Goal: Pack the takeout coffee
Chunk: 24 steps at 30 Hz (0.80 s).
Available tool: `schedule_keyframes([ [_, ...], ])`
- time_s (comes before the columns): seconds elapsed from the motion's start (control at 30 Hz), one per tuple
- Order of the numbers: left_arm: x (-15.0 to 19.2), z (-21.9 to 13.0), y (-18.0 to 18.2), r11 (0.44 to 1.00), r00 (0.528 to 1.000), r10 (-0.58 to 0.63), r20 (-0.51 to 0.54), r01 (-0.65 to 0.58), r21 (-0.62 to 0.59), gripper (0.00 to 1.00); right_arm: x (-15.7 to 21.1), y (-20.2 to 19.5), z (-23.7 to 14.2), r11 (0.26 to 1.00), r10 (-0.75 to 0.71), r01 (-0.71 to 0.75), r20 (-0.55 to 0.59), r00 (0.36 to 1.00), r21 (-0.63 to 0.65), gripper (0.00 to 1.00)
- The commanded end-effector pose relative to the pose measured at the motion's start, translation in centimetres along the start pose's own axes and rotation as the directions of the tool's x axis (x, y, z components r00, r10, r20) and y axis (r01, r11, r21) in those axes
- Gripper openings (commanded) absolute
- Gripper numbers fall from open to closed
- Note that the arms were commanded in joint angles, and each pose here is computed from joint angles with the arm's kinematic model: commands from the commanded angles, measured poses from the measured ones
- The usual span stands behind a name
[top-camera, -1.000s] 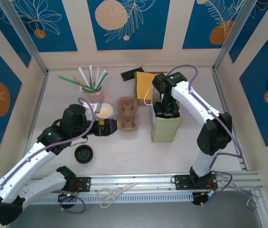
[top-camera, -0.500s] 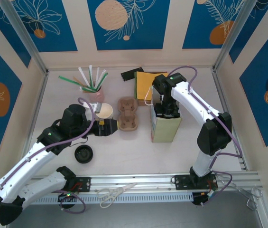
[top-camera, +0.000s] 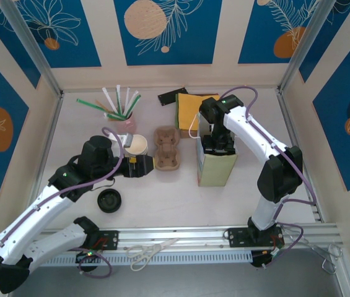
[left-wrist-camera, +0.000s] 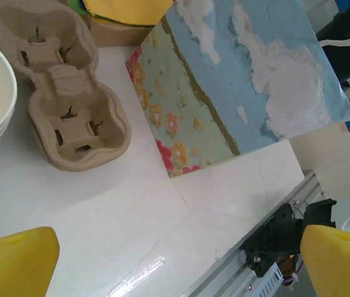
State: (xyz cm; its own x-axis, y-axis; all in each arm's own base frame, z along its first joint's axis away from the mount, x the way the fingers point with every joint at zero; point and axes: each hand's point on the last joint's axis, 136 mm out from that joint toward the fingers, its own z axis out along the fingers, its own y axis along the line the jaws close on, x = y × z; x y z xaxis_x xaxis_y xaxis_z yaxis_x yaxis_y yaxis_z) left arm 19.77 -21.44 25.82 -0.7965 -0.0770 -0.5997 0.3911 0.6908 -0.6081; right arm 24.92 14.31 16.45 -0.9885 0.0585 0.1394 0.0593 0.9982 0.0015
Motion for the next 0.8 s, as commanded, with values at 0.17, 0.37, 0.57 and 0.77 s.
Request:
schedule_keyframes([
  [0.17, -0.33, 0.00, -0.86, 0.999, 1.000, 0.013, 0.008, -0.013, 0.037, 1.00, 0.86, -0.19, -0.61, 1.000, 0.017, -0.017, -0.010, 1.000, -0.020, 0.66],
  [0.37, -0.27, 0.04, -0.84, 0.999, 1.000, 0.012, 0.004, -0.012, 0.037, 1.00, 0.84, -0.22, -0.61, 1.000, 0.017, -0.017, -0.011, 1.000, -0.020, 0.66],
  [0.57, -0.17, 0.05, -0.75, 0.999, 1.000, 0.010, 0.004, -0.010, 0.035, 1.00, 0.81, -0.25, -0.58, 1.000, 0.017, -0.018, -0.011, 1.000, -0.018, 0.66],
  [0.77, -0.18, 0.05, -0.73, 0.999, 1.000, 0.009, 0.004, -0.010, 0.035, 1.00, 0.82, -0.29, -0.60, 1.000, 0.019, -0.019, -0.011, 1.000, -0.018, 0.66],
])
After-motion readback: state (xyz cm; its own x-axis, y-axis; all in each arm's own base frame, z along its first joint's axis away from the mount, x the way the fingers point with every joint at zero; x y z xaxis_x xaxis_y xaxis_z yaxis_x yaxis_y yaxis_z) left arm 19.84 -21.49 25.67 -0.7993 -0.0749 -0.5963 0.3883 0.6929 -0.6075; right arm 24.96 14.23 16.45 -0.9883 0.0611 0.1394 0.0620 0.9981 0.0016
